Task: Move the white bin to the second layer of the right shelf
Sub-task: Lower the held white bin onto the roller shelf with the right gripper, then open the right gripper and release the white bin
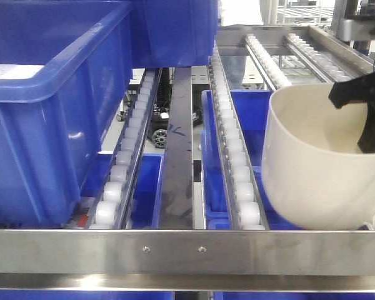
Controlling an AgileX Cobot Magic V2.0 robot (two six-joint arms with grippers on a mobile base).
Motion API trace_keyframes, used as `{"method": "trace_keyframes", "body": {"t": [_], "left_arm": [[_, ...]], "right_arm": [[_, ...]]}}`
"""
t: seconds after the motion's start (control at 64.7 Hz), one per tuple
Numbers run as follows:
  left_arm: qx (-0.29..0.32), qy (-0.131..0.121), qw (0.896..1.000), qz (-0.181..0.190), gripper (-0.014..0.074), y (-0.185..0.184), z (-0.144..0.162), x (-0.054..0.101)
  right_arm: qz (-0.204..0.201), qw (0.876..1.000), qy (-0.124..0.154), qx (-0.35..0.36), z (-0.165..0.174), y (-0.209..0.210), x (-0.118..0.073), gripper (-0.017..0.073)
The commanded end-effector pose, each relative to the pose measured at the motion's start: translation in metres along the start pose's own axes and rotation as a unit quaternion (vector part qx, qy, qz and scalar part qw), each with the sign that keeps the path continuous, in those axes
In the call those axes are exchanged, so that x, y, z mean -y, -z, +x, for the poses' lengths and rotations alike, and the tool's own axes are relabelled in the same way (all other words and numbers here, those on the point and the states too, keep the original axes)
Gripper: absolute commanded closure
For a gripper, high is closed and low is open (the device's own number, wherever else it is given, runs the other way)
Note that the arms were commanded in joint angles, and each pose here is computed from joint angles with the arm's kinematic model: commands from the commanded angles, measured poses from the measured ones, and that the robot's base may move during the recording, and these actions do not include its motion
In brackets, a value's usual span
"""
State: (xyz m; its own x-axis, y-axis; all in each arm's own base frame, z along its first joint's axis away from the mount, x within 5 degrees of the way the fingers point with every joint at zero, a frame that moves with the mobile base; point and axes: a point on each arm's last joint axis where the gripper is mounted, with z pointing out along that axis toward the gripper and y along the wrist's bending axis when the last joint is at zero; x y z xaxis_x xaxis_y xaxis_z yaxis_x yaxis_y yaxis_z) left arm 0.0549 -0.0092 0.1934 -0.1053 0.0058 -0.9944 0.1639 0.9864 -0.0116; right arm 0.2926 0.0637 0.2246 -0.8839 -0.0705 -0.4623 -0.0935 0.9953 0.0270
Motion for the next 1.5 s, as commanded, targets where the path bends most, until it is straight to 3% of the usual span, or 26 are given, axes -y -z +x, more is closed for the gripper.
{"method": "trace_keyframes", "body": {"t": [0.0, 0.495, 0.603, 0.789, 0.85, 1.02, 1.175, 1.314, 1.422, 1.484], "left_arm": [[0.038, 0.003, 0.999, 0.004, 0.0509, -0.001, 0.0, 0.0], [0.038, 0.003, 0.999, 0.004, 0.0509, -0.001, 0.0, 0.0], [0.038, 0.003, 0.999, 0.004, 0.0509, -0.001, 0.0, 0.0], [0.038, 0.003, 0.999, 0.004, 0.0509, -0.001, 0.0, 0.0], [0.038, 0.003, 0.999, 0.004, 0.0509, -0.001, 0.0, 0.0], [0.038, 0.003, 0.999, 0.004, 0.0509, -0.001, 0.0, 0.0], [0.038, 0.003, 0.999, 0.004, 0.0509, -0.001, 0.0, 0.0], [0.038, 0.003, 0.999, 0.004, 0.0509, -0.001, 0.0, 0.0], [0.038, 0.003, 0.999, 0.004, 0.0509, -0.001, 0.0, 0.0], [0.038, 0.003, 0.999, 0.004, 0.0509, -0.001, 0.0, 0.0]], "right_arm": [[-0.004, 0.999, 0.002, 0.047, -0.007, 0.011, 0.001, 0.0501], [-0.007, 0.999, 0.004, 0.051, -0.005, 0.009, -0.001, 0.0482], [-0.008, 0.998, 0.004, 0.054, -0.005, 0.011, -0.001, 0.0375], [-0.013, 0.996, 0.003, 0.094, -0.009, 0.031, -0.001, 0.0078], [-0.016, 0.993, 0.003, 0.118, -0.01, 0.045, 0.0, 0.0043], [-0.022, 0.984, 0.0, 0.179, -0.005, 0.09, 0.003, 0.005], [-0.03, 0.968, -0.003, 0.25, 0.02, 0.141, 0.008, 0.007], [-0.039, 0.947, -0.005, 0.318, 0.065, 0.172, 0.015, 0.027], [-0.044, 0.933, -0.005, 0.357, 0.101, 0.18, 0.02, 0.0522], [-0.049, 0.919, -0.006, 0.392, 0.116, 0.188, 0.022, 0.049]]}}
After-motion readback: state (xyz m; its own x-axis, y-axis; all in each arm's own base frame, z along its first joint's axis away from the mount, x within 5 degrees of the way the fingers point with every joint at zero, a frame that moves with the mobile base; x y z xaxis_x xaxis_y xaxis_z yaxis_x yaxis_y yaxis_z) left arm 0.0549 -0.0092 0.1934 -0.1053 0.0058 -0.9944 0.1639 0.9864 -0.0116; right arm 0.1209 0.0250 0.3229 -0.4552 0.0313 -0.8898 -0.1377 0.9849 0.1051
